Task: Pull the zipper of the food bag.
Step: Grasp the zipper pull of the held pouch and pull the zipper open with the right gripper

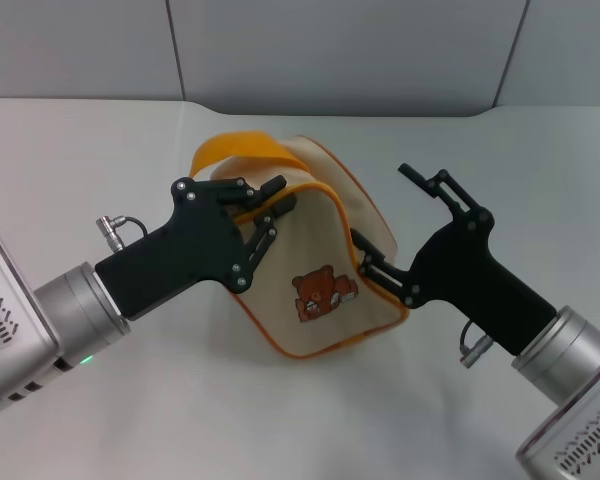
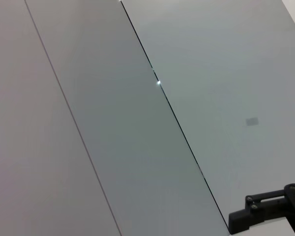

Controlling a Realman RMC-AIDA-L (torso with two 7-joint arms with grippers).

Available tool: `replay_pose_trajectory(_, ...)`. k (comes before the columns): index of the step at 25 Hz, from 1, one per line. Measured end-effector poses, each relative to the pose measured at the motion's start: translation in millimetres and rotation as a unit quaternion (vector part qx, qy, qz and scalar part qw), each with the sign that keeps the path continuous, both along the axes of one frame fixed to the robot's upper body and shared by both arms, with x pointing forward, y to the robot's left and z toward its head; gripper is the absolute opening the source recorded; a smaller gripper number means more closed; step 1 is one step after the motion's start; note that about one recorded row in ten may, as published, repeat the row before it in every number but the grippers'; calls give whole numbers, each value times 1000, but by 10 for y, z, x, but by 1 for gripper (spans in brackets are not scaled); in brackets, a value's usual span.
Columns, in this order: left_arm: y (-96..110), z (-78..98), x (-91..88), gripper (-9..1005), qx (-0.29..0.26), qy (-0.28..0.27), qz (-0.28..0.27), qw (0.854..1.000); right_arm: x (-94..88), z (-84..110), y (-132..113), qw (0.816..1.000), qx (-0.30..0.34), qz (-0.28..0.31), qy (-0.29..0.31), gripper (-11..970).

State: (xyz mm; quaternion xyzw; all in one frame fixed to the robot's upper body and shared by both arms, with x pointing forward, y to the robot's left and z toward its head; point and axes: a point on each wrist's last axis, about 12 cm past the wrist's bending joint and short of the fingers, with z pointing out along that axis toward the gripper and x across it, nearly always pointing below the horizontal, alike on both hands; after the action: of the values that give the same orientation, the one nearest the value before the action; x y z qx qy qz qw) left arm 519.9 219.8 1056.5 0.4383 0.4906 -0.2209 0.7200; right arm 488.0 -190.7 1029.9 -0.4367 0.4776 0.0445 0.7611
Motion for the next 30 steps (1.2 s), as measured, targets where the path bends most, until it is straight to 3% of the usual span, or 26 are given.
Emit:
replay_pose_trajectory(10,-40,7,18,101,-1,1,-3,1000,115,-1,156,999,-21,20,18,755)
replay_pose_trajectory(22,-48,10,19,99,-3,1,-3,1000,133,23,240,999,-3,15,29,750)
replay_pose_trajectory(30,-48,3,10,100,-2,2,-5,1000,128,22,251,999,-1,17,31,431)
